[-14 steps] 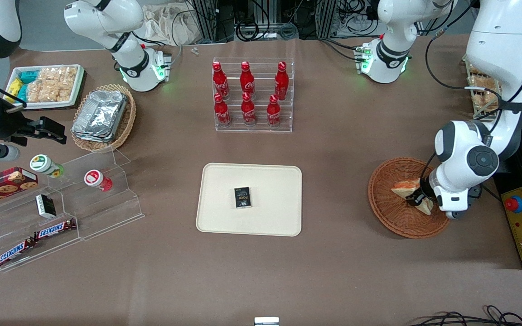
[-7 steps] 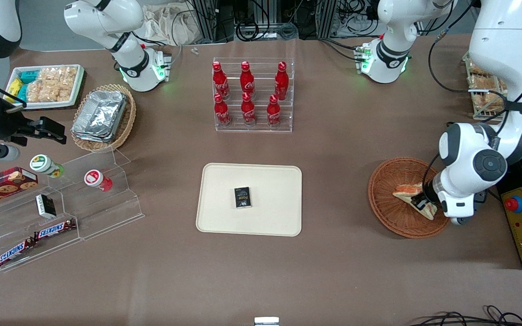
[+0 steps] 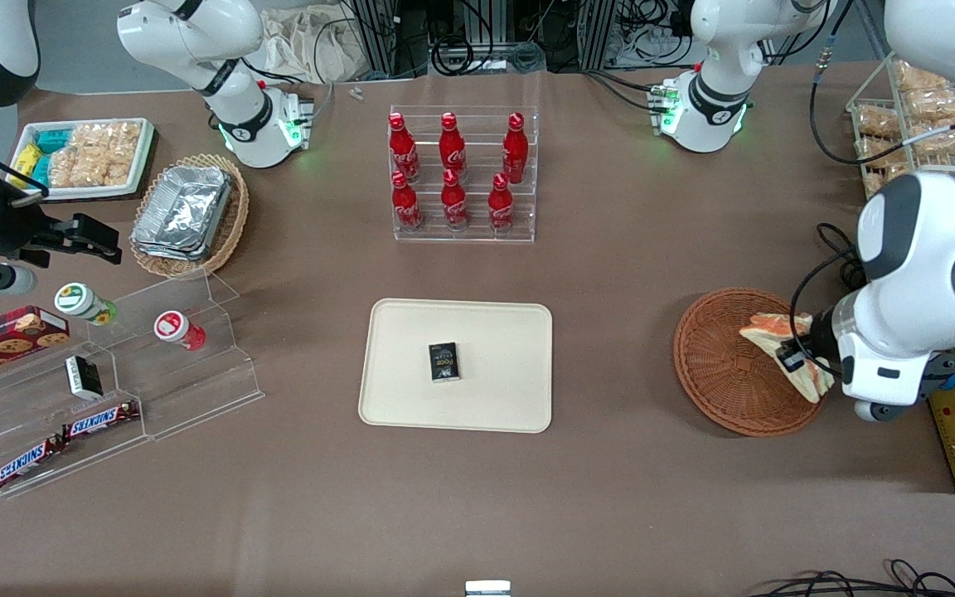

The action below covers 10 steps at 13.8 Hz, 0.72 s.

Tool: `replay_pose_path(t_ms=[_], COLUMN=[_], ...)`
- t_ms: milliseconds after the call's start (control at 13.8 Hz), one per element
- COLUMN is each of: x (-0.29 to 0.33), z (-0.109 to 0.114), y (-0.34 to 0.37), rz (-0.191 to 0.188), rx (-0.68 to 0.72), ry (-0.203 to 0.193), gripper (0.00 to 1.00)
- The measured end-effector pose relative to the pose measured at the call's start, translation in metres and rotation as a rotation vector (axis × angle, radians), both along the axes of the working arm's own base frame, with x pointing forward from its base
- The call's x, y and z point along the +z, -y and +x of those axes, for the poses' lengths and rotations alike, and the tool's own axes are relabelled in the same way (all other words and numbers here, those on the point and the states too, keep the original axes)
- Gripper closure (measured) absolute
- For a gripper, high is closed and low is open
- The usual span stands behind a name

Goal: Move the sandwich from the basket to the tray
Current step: 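Lift the sandwich and carry it toward the cream tray, then lower the sandwich onto the tray beside the black packet and release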

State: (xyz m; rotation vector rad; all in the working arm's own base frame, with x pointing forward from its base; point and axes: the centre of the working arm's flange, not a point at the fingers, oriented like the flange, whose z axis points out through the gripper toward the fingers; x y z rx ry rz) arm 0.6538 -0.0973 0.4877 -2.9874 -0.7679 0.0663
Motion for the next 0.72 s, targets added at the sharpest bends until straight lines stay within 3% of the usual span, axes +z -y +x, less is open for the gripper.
replay_pose_path(t_ms=[217, 506, 723], x=[0.022, -0.065, -0.158], z=[-0.010, -0.048, -0.056], y=[0.102, 0.271, 0.326], rz=[-0.048, -0.092, -0.134], rx=[-0.159, -0.390, -0.462], ry=[0.038, -0.046, -0.074], gripper=[0.80, 0.80, 0.80])
